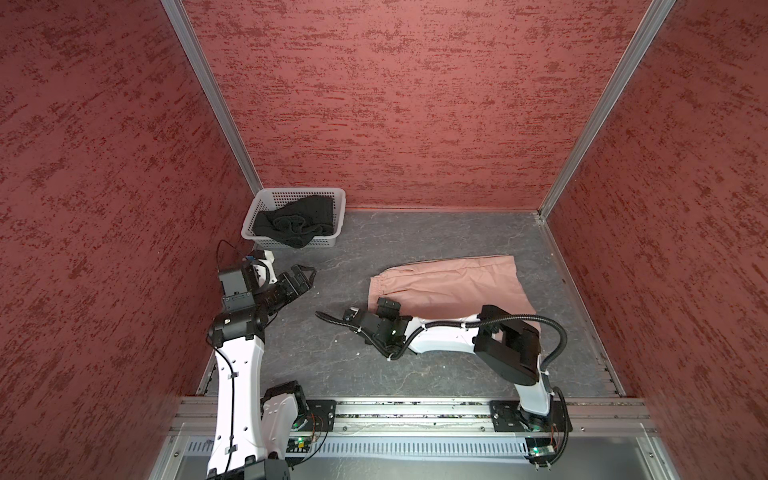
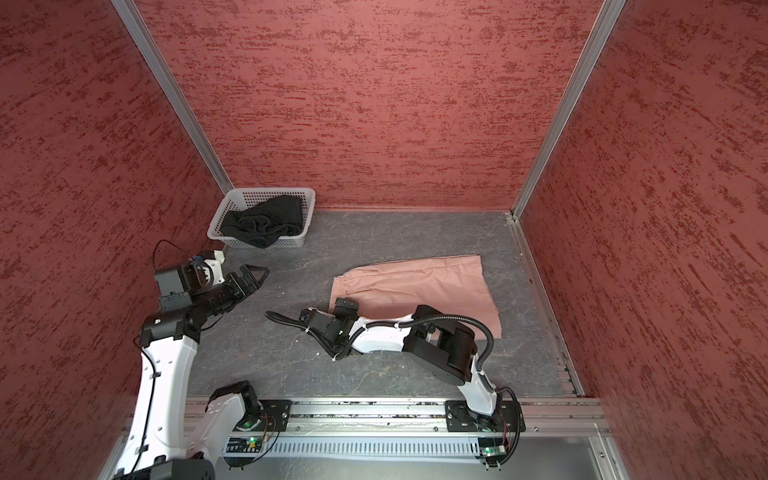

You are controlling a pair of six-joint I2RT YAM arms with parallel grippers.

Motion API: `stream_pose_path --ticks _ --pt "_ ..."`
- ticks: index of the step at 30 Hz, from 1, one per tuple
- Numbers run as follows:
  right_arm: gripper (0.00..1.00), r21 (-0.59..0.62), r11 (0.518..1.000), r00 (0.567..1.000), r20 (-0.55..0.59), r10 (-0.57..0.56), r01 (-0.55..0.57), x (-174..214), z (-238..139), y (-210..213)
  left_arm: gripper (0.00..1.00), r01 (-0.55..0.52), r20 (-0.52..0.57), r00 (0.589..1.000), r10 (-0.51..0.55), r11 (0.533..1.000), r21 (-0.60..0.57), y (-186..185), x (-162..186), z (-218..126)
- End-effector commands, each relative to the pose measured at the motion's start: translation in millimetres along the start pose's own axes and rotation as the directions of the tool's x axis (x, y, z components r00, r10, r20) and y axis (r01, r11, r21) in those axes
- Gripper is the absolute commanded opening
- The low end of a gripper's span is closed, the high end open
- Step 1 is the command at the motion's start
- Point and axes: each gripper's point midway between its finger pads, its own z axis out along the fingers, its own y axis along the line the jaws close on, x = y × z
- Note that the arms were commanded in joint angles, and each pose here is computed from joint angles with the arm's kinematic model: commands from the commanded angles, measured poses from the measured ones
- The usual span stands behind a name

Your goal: Fold and stack the shorts

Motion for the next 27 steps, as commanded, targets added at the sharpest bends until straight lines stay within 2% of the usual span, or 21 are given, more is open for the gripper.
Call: stream_pose_path --ticks 1,6,9,12,15,19,27 --pt "0.86 -0.007 1.0 1.0 -0.006 -0.013 0.013 -0.9 17.9 -0.6 0.99 -0.013 -0.005 1.0 0.013 1.0 -0.003 3.3 4.8 -1.1" --pt "0.6 -0.037 0.998 0.999 0.007 0.048 -0.048 -4.3 24.6 -5.1 0.99 0.003 -0.035 0.999 -0.004 1.0 -0.006 10.2 13.7 5.6" --pt "0.31 -0.092 0.989 0.99 0.061 0.126 -0.12 -17.4 16.0 -4.1 0.99 0.024 -0.046 0.999 -0.024 1.0 -0.005 11.8 15.4 9.4" --pt "0.0 -0.144 0.968 0.966 0.126 0.225 -0.207 -29.0 3.0 -7.7 0.99 0.072 -0.051 0.996 -0.069 0.996 0.044 6.5 17.2 15.3" --pt "0.0 -0.182 0.943 0.935 0.171 0.309 -0.279 -32.2 -7.1 -15.7 0.99 0.108 -0.073 0.992 -0.102 0.991 0.077 5.4 26.9 29.5" --pt "0.0 -0.226 0.907 0.893 0.205 0.401 -0.356 -28.9 -15.3 -23.5 0.99 0.114 -0.147 0.984 -0.103 0.991 0.064 6.4 54.3 55.9" --pt "0.0 -0.262 0.87 0.847 0.235 0.477 -0.417 -21.1 -22.6 -29.4 0.99 0.157 -0.243 0.964 -0.111 0.971 0.178 -16.7 98.7 102.7"
